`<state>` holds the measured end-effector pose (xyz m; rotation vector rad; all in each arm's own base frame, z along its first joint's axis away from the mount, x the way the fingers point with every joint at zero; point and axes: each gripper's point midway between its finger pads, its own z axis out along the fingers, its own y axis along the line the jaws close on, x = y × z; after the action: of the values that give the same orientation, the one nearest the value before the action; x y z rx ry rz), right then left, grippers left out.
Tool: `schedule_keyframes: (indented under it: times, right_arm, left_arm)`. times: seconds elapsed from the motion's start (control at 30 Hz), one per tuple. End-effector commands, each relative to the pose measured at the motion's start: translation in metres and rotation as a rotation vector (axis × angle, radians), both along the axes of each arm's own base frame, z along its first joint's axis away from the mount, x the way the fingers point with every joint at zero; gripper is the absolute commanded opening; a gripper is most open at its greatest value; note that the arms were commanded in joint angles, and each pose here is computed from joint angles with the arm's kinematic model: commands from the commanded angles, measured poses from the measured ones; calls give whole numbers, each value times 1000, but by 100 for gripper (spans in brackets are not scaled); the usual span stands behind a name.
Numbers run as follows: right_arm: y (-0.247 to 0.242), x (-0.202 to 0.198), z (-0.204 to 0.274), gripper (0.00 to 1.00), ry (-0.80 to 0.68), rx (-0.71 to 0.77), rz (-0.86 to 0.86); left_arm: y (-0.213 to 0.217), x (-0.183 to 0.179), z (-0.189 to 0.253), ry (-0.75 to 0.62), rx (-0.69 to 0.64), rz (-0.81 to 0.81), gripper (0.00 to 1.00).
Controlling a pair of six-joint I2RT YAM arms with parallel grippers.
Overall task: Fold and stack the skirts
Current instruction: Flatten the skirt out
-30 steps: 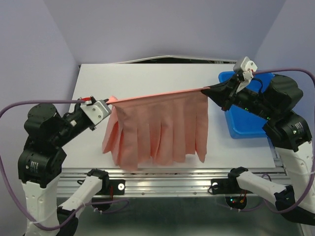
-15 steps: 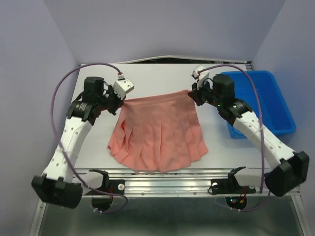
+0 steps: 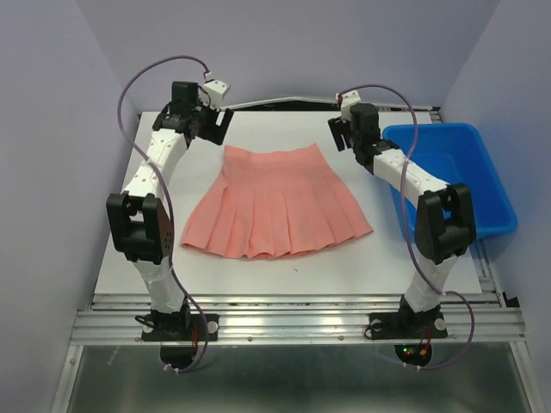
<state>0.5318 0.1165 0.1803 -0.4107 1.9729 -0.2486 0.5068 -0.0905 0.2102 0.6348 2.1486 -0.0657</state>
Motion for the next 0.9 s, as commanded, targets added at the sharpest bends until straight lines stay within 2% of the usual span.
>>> schedule_keyframes:
  times: [0.0,0.07,0.1,0.2,0.23,0.3,0.33,0.4,0.47,0.63,0.77,0.87]
  right_arm:
    - [2,8,76,81,-165,47,0]
    - [7,-8,67,79,-101,48,55]
    - [17,-17,52,77,-48,64,117]
    - [26,-45,24,73,101,67,208]
    - [36,-55,11,71,156,80,276]
    - [45,-78,-16,70,283,99,355]
    - [44,-93,-33,69,364,97,368]
    - [46,-106,-57,67,449,106,387]
    - [44,-121,-81,65,544,104,391]
    - [34,-148,-121,57,647,76,391]
    - [28,-177,-148,55,752,79,401]
    - [31,-206,-163,52,847,75,426]
  left_arm:
    - [21,-3,44,-95,-56,100,93]
    - [26,-17,39,-87,-60,90,92]
    - [27,-29,13,-38,-54,82,91]
    - [27,-54,0,-17,-50,41,82]
    - [22,-69,-21,39,-60,4,74]
    - [16,-93,-45,116,-74,-45,64]
    - [15,-100,-54,141,-74,-54,48]
    - [15,-118,-79,216,-75,-59,36]
    - [15,-128,-94,261,-75,-65,35]
    - [12,-159,-134,390,-93,-77,33]
    - [15,-166,-162,467,-83,-54,30]
    - [19,-157,-181,510,-71,-25,25]
